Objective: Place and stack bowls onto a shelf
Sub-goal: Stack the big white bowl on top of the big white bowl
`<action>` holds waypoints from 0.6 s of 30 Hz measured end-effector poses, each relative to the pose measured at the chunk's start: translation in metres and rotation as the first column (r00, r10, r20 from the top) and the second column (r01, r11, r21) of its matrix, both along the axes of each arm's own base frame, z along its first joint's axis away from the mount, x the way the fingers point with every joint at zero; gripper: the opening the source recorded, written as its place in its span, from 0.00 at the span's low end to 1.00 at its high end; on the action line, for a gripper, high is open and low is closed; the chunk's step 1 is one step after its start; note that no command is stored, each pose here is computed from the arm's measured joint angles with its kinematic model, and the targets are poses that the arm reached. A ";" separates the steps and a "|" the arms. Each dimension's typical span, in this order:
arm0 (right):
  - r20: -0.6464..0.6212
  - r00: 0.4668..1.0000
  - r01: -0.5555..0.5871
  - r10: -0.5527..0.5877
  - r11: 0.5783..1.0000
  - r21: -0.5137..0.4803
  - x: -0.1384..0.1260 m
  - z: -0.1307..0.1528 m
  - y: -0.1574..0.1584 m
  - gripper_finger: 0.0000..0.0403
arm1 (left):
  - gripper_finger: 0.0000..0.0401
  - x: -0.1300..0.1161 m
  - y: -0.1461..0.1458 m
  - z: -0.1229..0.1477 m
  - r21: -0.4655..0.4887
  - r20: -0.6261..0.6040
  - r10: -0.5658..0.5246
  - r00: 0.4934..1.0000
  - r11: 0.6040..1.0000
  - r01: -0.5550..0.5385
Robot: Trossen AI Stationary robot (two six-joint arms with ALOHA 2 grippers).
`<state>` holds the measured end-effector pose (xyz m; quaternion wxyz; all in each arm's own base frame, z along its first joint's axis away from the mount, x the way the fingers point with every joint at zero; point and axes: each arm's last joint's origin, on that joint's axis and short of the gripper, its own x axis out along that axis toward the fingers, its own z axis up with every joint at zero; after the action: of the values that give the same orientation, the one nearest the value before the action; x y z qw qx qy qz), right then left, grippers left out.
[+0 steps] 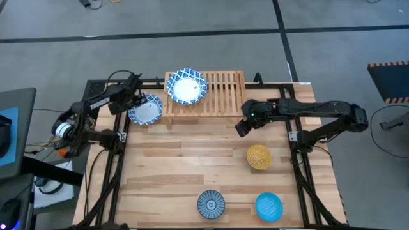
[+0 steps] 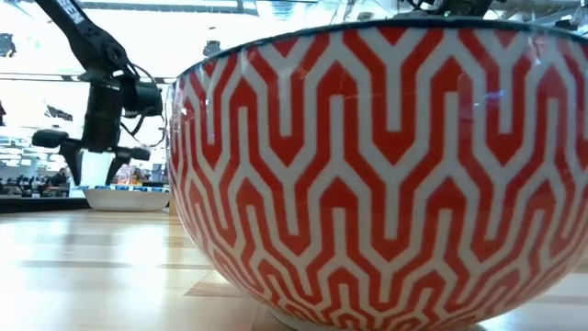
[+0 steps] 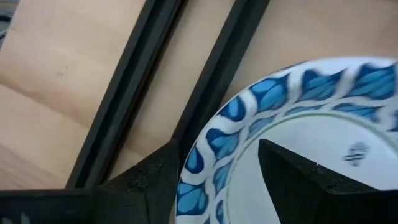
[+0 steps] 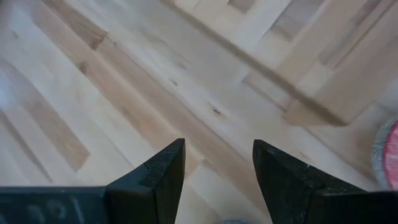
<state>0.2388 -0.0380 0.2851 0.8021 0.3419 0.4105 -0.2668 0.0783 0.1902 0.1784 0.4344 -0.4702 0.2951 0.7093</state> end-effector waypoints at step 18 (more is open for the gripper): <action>-0.013 1.000 0.003 -0.004 0.999 -0.046 -0.006 0.000 -0.027 0.53 | 0.25 0.003 0.004 -0.023 -0.152 0.004 -0.007 1.000 0.988 0.007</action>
<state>0.2332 -0.0650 0.2853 0.8065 0.3224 0.4091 -0.2798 0.0813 0.1946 0.1555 0.4003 -0.5020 0.3492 0.6825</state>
